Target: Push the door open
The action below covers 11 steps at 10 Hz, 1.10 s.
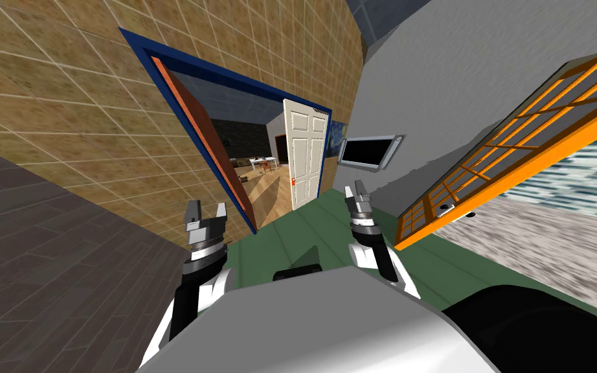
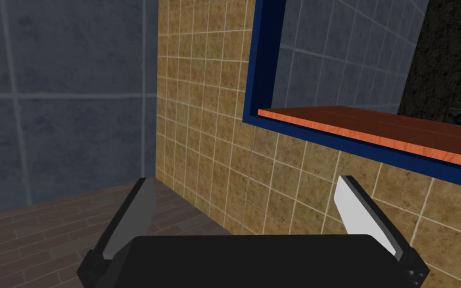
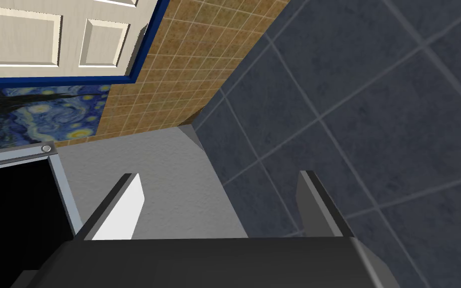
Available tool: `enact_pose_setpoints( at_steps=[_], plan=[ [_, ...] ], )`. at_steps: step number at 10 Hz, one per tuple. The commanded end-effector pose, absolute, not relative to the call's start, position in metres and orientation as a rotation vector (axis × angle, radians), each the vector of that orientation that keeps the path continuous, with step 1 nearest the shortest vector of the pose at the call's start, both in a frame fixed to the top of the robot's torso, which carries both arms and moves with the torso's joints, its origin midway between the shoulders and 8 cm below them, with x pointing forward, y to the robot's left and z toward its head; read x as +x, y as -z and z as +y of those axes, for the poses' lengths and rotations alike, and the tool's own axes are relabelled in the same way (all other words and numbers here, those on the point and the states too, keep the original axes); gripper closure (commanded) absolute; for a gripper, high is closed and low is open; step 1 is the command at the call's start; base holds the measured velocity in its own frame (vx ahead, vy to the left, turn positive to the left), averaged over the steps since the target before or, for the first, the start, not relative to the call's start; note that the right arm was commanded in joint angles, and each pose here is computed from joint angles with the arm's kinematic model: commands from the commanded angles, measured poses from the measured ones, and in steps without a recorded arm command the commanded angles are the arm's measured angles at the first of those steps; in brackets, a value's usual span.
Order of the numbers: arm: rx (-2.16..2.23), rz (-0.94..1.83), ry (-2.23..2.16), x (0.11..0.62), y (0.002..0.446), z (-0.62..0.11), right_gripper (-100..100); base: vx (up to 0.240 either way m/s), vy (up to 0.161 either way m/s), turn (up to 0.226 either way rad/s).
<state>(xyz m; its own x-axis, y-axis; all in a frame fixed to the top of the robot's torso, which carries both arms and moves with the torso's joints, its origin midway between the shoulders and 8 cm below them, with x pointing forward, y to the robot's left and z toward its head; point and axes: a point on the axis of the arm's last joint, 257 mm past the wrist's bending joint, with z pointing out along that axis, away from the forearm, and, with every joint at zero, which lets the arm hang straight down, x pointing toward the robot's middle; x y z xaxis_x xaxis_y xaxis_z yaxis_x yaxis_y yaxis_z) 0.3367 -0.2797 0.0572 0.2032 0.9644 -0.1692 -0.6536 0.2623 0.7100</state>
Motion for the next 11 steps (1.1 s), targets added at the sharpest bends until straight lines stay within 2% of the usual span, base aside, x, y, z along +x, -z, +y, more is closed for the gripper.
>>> enact_pose_setpoints(
  at_steps=[1,11],
  plan=[
    [0.568,0.689,-1.230,0.344,-0.047,-0.276,-100,0.206,0.009,0.031],
    [0.635,0.782,-1.325,0.384,0.012,-0.247,-100,0.147,-0.015,-0.020]
  ],
)
